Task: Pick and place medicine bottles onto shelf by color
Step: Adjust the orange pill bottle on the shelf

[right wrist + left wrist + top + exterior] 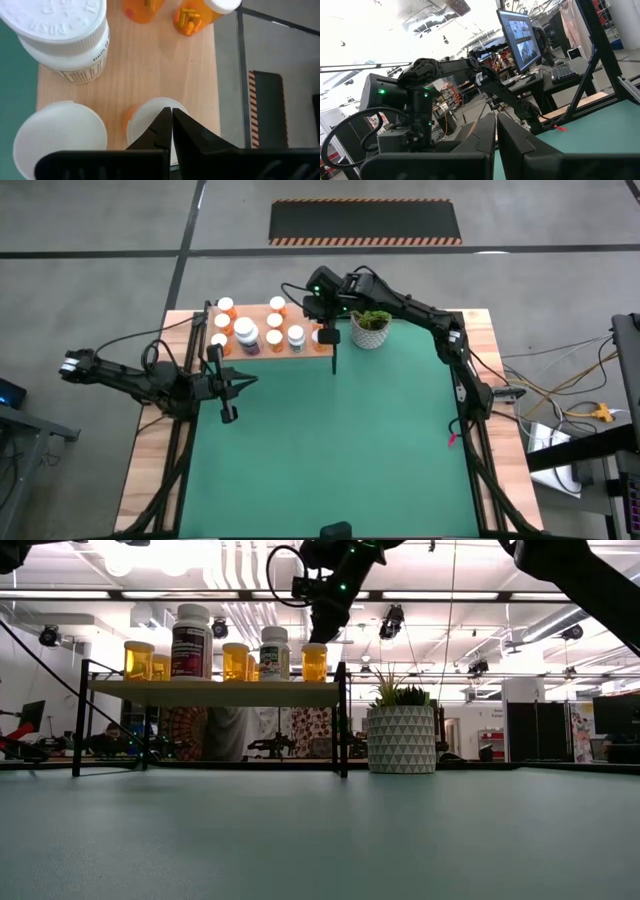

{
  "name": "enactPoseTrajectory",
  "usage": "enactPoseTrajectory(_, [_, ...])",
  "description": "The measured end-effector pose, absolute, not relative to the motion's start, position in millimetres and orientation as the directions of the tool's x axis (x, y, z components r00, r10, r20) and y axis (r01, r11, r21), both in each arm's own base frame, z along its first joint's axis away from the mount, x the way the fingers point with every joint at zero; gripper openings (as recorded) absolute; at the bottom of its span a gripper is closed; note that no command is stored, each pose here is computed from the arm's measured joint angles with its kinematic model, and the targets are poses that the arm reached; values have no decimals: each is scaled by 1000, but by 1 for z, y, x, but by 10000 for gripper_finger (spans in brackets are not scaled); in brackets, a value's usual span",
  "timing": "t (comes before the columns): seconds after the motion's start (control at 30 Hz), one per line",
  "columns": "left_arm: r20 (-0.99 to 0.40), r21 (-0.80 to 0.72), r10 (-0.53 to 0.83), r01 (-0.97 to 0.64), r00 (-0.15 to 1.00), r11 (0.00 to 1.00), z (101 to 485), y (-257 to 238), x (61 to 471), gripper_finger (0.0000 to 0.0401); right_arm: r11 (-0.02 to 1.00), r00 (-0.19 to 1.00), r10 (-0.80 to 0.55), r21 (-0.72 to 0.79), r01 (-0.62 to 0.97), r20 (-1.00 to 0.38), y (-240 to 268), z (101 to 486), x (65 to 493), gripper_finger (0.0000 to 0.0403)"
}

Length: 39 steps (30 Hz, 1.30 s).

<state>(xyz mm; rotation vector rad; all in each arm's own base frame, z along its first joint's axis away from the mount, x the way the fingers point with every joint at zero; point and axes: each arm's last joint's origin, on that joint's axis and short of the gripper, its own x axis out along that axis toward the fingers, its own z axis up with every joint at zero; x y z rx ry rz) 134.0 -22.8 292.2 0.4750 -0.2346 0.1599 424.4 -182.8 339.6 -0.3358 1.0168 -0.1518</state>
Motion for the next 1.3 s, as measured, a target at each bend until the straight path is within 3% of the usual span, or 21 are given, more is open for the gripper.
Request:
enactPoseTrajectory(0.43, [260,433,98,-206,961,877,292,-23,134,0,930,518,-298,-366,-32,-801,-182,343,423,9])
enactPoseTrajectory(0.73, [260,433,98,-206,961,877,292,-23,134,0,928,575,-314,-372,16,-756,-169,372,410,9])
enactPoseTrajectory(0.93, [267,431,98,-209,959,878,293,-23,134,0,981,619,-125,-188,-38,-776,-133,397,391,9])
enactPoseTrajectory(1.3, [320,405,103,-234,942,884,301,-24,138,0,982,596,12,-102,-158,-803,-43,401,363,9])
